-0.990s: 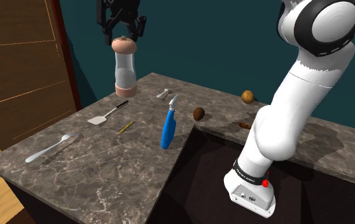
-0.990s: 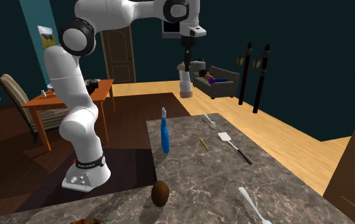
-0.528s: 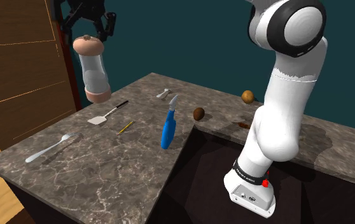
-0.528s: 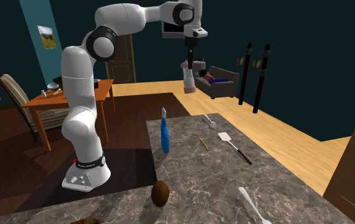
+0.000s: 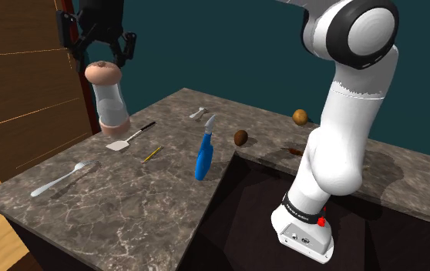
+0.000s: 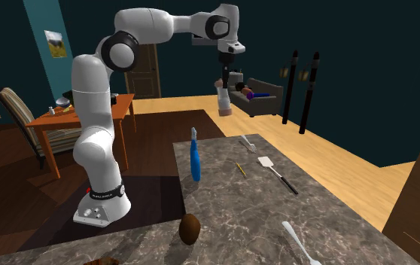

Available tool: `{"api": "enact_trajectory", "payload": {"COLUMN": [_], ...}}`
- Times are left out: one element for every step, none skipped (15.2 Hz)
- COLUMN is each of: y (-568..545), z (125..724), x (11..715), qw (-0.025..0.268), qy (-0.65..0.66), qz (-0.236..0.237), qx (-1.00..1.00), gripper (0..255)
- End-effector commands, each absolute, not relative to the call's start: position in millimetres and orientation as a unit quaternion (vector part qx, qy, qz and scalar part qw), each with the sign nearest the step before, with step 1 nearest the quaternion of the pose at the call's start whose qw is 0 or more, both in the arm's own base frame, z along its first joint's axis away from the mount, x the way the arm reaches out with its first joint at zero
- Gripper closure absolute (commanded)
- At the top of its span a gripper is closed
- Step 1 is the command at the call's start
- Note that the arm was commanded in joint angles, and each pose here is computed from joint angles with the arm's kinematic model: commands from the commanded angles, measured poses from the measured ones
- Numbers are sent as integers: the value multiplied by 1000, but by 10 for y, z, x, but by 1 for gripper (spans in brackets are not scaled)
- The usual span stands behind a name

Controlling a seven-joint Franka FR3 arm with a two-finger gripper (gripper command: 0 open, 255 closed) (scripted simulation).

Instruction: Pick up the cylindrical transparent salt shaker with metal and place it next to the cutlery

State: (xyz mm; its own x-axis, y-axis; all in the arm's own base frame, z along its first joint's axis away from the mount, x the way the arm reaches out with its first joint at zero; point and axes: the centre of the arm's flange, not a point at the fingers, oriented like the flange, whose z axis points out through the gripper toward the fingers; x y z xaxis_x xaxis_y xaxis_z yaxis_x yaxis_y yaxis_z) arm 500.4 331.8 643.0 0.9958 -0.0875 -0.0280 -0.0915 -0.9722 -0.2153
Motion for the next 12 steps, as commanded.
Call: {"api": "enact_trajectory", "payload": {"y": [3310,3310,3310,3310,3310,3310,3310,3310,3310,3310,3310,3310], "z": [6320,6267,6214,6162,6109,6056,6003,5950,5898,5845,5792,5739], "x": [4995,4995,4995,4995,4995,4995,4995,4995,4995,4995,4995,4995], "qw": [109,109,109,109,109,109,109,109,109,109,109,109], "qy": [45,45,45,45,45,45,45,45,45,45,45,45], "qz": [9,9,9,9,9,9,9,9,9,9,9,9], "qx": [-993,-993,-993,-993,-993,-993,-993,-993,-993,-993,-993,-993], "gripper": [255,255,255,255,255,255,255,255,255,255,255,255]}}
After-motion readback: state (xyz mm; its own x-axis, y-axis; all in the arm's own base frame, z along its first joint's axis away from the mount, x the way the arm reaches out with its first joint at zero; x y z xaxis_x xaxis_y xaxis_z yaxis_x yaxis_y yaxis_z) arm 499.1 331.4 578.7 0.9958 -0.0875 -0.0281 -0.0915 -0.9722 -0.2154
